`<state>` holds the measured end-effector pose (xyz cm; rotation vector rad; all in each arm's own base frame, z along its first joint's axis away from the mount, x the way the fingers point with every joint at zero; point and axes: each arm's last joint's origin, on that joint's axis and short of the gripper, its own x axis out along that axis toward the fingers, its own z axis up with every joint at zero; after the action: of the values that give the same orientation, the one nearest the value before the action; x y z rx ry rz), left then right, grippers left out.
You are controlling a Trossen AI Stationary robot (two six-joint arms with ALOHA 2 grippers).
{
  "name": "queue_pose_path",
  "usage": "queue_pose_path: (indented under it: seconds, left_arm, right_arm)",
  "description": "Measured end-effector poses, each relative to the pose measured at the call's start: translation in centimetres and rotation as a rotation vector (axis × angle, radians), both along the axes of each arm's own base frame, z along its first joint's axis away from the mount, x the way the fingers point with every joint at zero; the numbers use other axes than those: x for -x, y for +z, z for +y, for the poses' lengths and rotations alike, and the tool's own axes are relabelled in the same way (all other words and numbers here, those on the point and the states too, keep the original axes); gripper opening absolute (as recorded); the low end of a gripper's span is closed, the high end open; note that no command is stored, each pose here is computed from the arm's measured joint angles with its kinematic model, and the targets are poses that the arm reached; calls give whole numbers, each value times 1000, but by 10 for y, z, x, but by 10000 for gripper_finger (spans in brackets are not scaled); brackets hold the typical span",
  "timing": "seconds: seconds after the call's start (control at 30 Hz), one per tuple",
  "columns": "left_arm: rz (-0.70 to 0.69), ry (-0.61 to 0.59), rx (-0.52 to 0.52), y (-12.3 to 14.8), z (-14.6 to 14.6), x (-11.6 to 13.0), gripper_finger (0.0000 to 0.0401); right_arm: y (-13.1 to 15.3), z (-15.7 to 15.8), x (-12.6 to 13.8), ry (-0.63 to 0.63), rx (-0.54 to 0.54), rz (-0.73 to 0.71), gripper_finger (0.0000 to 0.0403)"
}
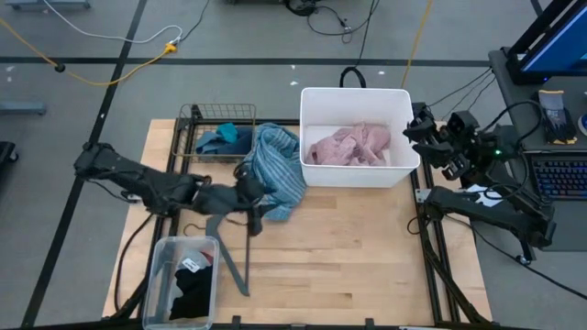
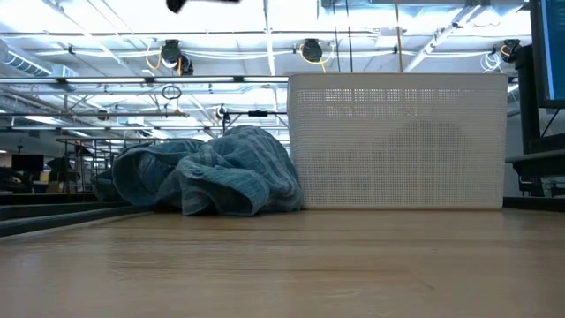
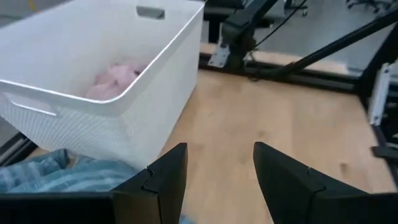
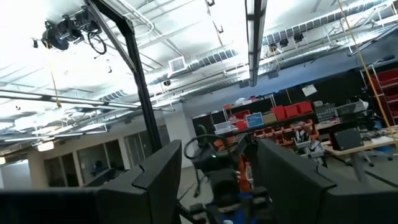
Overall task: Pick & Place Cloths
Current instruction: Put the blue striped shirt into the white laundry bin
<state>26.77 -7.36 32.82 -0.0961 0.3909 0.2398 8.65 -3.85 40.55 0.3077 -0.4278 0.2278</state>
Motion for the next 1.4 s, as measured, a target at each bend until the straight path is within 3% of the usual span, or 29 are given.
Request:
queue_pose_path:
  seconds: [0.27,0.47,0.77,1.0,1.23,1.4]
  left_arm:
    - [235,44,-54,-26,43,-11,187]
    - [310,70,-66,-38,67,-20,190]
    - [370,111,-85,-52,93,-30,280]
    - [449,101,-34,-77,109,-44,351]
    - [595,120,-123,-113,120,-58,367]
    - [685,142,-100,-139,128,-64,367]
  right_arm:
    - [0,0,0,3,-10,1,205]
    - [0,0,0,2,-11,1,202]
    - [0,0,0,1,-11,1,201]
    - [0,0,0,1,-11,1,201]
    - [0,0,0,1,-12,1,201]
    - [0,0,0,7,-24,4,201]
